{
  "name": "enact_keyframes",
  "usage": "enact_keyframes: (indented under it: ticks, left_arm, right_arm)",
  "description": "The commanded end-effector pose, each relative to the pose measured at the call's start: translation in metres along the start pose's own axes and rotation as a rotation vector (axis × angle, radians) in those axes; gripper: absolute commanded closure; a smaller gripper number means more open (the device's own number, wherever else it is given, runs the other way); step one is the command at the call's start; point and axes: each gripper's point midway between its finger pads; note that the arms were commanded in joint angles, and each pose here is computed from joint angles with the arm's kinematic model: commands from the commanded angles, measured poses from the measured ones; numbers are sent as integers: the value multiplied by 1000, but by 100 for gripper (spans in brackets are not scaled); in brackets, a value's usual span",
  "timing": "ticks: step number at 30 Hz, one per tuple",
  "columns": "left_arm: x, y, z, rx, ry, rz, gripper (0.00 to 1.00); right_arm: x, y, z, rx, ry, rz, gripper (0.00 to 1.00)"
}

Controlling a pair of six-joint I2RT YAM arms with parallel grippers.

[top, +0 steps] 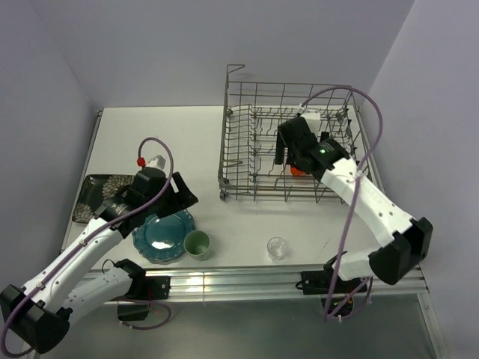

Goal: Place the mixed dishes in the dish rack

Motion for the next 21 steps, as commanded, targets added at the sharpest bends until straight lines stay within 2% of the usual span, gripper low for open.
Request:
enact_keyframes:
  ticks: [1, 8, 16, 21]
  left_arm:
    - [-12, 12, 11, 122, 13, -1, 25]
    - [-57, 27, 19, 259, 98, -17, 28]
    - [-86, 50, 25, 372, 153, -26, 33]
    - [-107, 53, 18, 358, 201, -18, 36]
  right_arm:
    - [3, 21, 26, 159, -45, -41, 0]
    - [-17, 46, 57, 291, -55, 27, 0]
    - [-34, 31, 79, 368, -97, 2, 0]
    - [-47, 18, 86, 377, -106, 3, 0]
Point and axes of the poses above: each gripper's point midway between its finger pads, its own z axis back along the fingers, its own y axis along the line the jaws close on, x = y × z, and after that the axes turned 7 degrees about z, right-handed
